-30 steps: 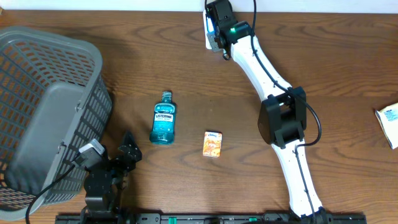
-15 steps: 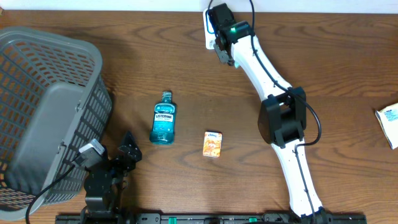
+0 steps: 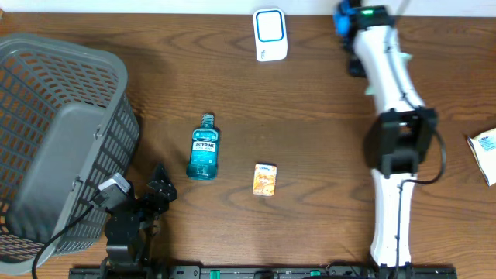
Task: Scan the item barcode
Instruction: 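Carry the Zippy bag to the table's right edge and release it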
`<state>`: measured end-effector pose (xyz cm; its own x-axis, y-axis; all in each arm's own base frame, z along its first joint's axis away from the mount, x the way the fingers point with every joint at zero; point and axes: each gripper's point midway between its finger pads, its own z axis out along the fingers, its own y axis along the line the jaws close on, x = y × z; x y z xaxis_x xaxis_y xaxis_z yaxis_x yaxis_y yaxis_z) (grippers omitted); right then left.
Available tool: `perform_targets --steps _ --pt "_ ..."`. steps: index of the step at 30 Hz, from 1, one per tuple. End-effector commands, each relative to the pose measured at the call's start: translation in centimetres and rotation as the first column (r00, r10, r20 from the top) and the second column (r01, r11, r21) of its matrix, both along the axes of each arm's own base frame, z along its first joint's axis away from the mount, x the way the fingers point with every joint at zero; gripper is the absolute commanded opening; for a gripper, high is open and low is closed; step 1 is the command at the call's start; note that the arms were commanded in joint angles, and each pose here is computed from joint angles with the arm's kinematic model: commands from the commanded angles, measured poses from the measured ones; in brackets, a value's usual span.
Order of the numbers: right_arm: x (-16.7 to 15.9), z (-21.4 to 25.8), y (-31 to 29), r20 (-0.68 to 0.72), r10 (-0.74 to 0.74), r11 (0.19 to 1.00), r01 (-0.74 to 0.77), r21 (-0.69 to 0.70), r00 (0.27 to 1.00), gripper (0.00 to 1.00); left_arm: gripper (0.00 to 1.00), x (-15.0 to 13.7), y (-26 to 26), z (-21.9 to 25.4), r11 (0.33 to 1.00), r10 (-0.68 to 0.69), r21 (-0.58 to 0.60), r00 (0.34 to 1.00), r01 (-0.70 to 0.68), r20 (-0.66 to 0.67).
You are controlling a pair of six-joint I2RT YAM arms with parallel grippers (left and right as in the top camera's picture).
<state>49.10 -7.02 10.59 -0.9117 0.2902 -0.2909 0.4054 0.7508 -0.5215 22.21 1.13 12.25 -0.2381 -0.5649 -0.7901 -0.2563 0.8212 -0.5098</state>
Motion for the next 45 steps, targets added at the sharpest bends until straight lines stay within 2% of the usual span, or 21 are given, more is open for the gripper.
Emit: perform_targets --steps 1,9,14,16,17,18,20,24,28,36,41,45 --pt "-2.2 0.4 -7.1 0.028 -0.186 0.981 0.187 -0.058 0.982 0.01 0.98 -0.2 0.3 -0.7 1.0 0.016 0.005 1.0 -0.016 -0.022" --pt "-7.7 -2.4 -18.4 -0.006 -0.429 0.902 0.429 -0.05 0.903 0.01 0.98 -0.2 0.3 -0.7 1.0 0.015 0.004 1.0 -0.015 -0.023" --pt "-9.2 -4.0 -20.6 -0.006 -0.52 0.848 0.517 0.116 0.854 0.03 0.98 -0.2 0.3 -0.7 1.0 0.015 0.004 1.0 -0.015 -0.023" --pt "-9.9 -4.7 -21.0 -0.028 -0.544 0.82 0.538 0.196 0.839 0.2 0.98 -0.2 0.3 -0.7 1.0 0.016 0.005 1.0 -0.016 -0.023" --pt "-10.1 -4.7 -21.1 -0.032 -0.546 0.817 0.54 0.204 0.837 0.4 0.98 -0.2 0.3 -0.7 1.0 0.015 0.004 1.0 -0.015 -0.022" --pt "-10.2 -4.7 -21.2 -0.034 -0.548 0.813 0.542 0.211 0.836 0.65 0.98 -0.2 0.3 -0.7 1.0 0.015 0.004 1.0 -0.015 -0.023" --pt "-10.1 -4.5 -21.0 -0.033 -0.548 0.811 0.541 0.225 0.836 0.99 0.98 -0.2 0.3 -0.7 1.0 0.015 0.004 1.0 -0.015 -0.023" --pt "-9.1 -3.1 -19.3 -0.016 -0.528 0.812 0.51 0.282 0.849 0.99 0.98 -0.2 0.3 -0.7 1.0 0.015 0.004 1.0 -0.015 -0.022" --pt "-7.7 0.3 -17.1 0.056 -0.49 0.835 0.45 0.317 0.87 0.99 0.98 -0.2 0.3 -0.7 1.0 0.015 0.004 1.0 -0.015 -0.023" --pt "-4.7 12.7 -7.8 0.342 -0.306 0.909 0.165 0.383 0.889 0.99 0.98 -0.2 0.3 -0.7 1.0 0.016 0.005 1.0 -0.016 -0.022" --pt "-5.3 18.9 -1.1 0.47 -0.18 0.915 -0.029 0.403 0.864 0.99 0.98 -0.2 0.3 -0.7 1.0 0.016 0.005 1.0 -0.016 -0.022" --pt "-6.6 20.0 4.9 0.456 -0.09 0.862 -0.16 0.481 0.885 0.99 0.98 -0.2 0.3 -0.7 1.0 0.015 0.004 1.0 -0.015 -0.023"
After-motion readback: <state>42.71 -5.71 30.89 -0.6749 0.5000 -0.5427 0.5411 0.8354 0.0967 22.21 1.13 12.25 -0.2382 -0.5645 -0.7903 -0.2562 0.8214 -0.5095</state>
